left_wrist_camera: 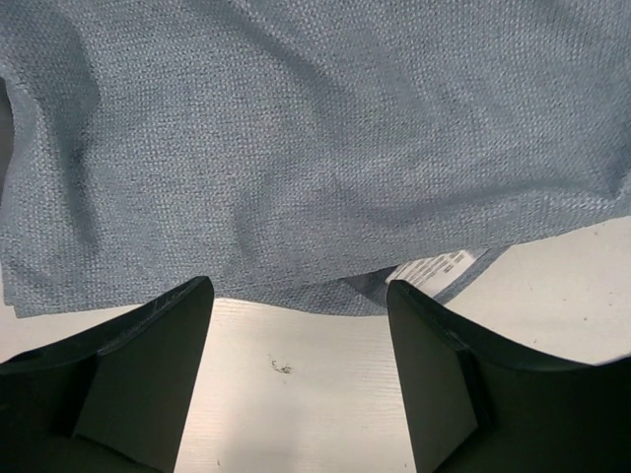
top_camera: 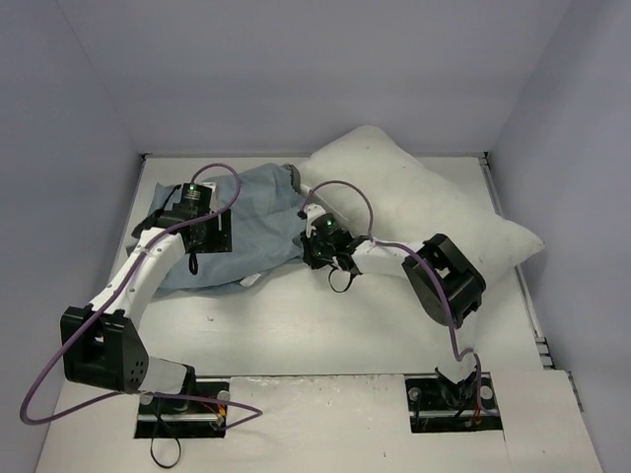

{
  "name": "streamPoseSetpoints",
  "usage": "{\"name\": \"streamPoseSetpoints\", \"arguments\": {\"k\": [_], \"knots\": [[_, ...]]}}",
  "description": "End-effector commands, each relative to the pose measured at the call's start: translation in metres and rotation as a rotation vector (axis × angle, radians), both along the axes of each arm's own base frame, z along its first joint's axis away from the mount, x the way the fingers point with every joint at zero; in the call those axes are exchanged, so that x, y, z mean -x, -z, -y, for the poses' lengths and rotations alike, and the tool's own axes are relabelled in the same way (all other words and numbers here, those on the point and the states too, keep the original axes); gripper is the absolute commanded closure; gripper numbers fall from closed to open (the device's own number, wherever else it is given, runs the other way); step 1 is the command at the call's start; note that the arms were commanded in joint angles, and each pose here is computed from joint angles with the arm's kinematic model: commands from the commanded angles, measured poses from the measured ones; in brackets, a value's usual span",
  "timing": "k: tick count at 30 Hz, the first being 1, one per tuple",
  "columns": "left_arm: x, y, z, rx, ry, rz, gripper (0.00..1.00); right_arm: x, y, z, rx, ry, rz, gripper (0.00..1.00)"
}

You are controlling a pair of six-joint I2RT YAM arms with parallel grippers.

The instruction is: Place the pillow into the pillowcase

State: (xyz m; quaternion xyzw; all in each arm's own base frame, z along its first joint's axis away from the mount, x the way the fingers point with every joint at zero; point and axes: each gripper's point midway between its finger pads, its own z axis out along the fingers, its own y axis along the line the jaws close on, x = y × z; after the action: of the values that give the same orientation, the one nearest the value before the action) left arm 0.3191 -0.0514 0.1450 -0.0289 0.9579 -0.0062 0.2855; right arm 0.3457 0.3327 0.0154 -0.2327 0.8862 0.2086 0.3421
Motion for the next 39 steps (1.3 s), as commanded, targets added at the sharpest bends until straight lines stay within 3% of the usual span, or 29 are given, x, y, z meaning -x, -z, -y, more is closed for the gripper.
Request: {"name": "streamPoseSetpoints", "arguments": {"k": [1, 4, 8, 16, 24, 34, 39], "knots": [[-0.007, -0.027, -0.004, -0.015, 0.004, 0.082, 0.33, -0.053, -0.054, 0.039, -0.025, 0.140, 0.159, 1.00], [-0.008, -0.024, -0.001, -0.015, 0.021, 0.073, 0.33, -0.080, -0.109, 0.066, -0.054, 0.181, 0.265, 1.00], [-0.015, -0.023, 0.015, 0.014, 0.064, 0.062, 0.33, -0.101, -0.130, 0.086, 0.042, 0.183, 0.327, 1.00], [-0.030, 0.003, 0.064, -0.060, 0.304, 0.022, 0.33, -0.102, -0.113, 0.086, 0.040, 0.143, 0.275, 1.00], [-0.026, 0.025, 0.123, 0.094, 0.526, 0.031, 0.33, -0.089, -0.101, 0.079, 0.010, 0.102, 0.224, 1.00], [-0.030, 0.065, 0.149, 0.164, 0.594, -0.053, 0.33, -0.084, -0.091, 0.085, 0.030, 0.104, 0.206, 1.00], [-0.033, 0.085, 0.151, 0.137, 0.590, -0.086, 0.36, -0.080, -0.083, 0.086, 0.035, 0.102, 0.189, 1.00]]}}
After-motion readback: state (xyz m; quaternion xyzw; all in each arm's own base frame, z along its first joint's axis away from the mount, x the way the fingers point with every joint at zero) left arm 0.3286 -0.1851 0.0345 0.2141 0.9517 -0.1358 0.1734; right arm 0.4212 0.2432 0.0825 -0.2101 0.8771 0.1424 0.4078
